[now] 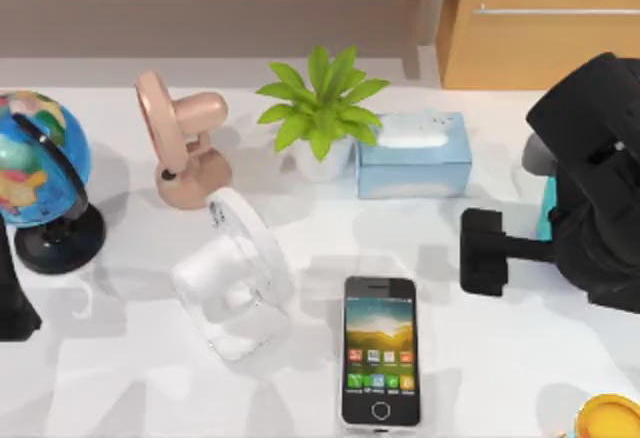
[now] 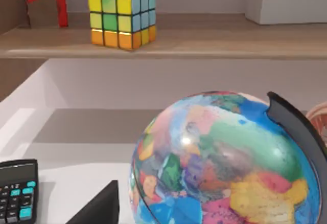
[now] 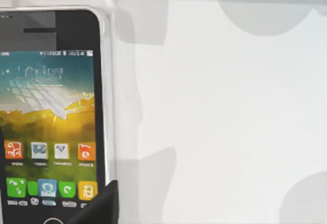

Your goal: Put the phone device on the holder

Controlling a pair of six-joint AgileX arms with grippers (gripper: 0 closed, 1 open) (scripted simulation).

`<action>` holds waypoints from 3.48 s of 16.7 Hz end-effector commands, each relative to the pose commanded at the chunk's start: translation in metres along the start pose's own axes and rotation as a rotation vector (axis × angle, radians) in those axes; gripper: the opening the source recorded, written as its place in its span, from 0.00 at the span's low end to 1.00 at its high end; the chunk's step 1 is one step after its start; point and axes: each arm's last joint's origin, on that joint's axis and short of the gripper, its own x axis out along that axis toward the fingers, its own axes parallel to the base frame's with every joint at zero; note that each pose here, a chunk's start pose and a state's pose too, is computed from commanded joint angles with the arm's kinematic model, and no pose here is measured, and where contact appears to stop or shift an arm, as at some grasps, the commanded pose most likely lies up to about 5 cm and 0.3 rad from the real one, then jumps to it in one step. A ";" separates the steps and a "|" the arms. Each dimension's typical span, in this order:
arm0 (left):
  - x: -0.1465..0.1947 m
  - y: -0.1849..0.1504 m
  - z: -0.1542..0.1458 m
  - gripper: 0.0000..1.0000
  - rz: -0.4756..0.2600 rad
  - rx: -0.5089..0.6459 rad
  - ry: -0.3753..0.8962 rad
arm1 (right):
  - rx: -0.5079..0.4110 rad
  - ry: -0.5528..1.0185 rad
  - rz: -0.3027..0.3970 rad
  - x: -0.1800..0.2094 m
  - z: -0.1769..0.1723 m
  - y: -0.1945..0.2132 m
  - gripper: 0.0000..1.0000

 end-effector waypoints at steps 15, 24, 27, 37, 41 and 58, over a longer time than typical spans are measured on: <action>0.000 0.000 0.000 1.00 0.000 0.000 0.000 | -0.031 0.129 -0.125 0.062 -0.010 0.124 1.00; 0.000 0.000 0.000 1.00 0.000 0.000 0.000 | -0.033 0.130 -0.134 0.105 -0.049 0.117 1.00; 0.000 0.000 0.000 1.00 0.000 0.000 0.000 | -0.033 0.132 -0.140 0.125 -0.041 0.113 1.00; 0.000 0.000 0.000 1.00 0.000 0.000 0.000 | -0.034 0.128 -0.126 0.141 -0.020 0.116 0.92; 0.000 0.000 0.000 1.00 0.000 0.000 0.000 | -0.034 0.128 -0.126 0.141 -0.020 0.116 0.62; 0.000 0.000 0.000 1.00 0.000 0.000 0.000 | -0.042 0.191 -0.137 0.116 -0.034 0.115 0.00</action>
